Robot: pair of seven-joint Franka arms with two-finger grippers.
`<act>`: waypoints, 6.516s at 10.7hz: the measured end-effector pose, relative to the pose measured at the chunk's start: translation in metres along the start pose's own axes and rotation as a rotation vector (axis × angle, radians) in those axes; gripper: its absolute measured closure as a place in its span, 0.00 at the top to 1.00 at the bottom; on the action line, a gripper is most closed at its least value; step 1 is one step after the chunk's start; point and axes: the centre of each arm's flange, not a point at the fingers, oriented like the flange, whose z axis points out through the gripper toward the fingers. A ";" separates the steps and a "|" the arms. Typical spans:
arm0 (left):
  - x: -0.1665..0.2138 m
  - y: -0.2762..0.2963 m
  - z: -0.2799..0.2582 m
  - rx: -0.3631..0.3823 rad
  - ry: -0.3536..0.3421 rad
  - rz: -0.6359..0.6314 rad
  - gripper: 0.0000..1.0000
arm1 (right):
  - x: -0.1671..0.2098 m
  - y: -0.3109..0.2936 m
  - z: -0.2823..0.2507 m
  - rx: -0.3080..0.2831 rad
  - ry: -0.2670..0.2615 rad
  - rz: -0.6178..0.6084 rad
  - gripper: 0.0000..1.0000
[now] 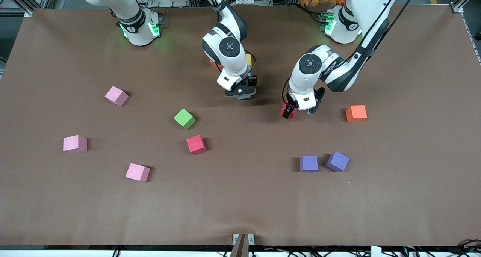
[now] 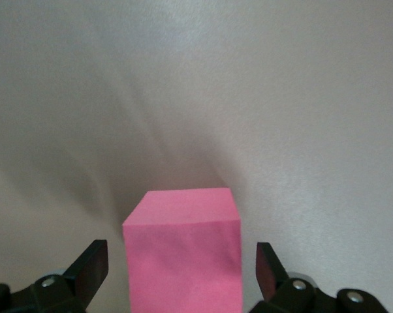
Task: Form number 2 with 11 blocks
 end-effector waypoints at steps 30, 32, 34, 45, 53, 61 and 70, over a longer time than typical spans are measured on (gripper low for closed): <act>-0.007 0.030 -0.039 0.007 0.038 -0.162 0.61 | -0.026 -0.010 0.020 -0.050 -0.056 0.035 0.85; -0.010 0.030 -0.042 0.010 0.042 -0.157 0.61 | -0.026 -0.011 0.020 -0.049 -0.054 0.045 0.85; -0.013 0.031 -0.047 0.022 0.040 -0.165 0.61 | -0.027 -0.015 0.017 -0.041 -0.048 0.046 0.86; -0.033 0.038 -0.072 0.071 -0.004 -0.223 0.61 | -0.016 0.029 -0.079 0.053 -0.027 0.109 0.90; -0.173 0.036 -0.094 0.073 -0.050 -0.361 0.61 | 0.093 0.203 -0.271 -0.025 0.033 0.188 0.97; -0.267 0.052 -0.066 0.139 -0.125 -0.452 0.61 | 0.194 0.402 -0.266 -0.026 0.059 0.372 1.00; -0.279 0.045 -0.034 0.171 -0.082 -0.492 0.61 | 0.272 0.449 -0.172 -0.019 0.105 0.386 1.00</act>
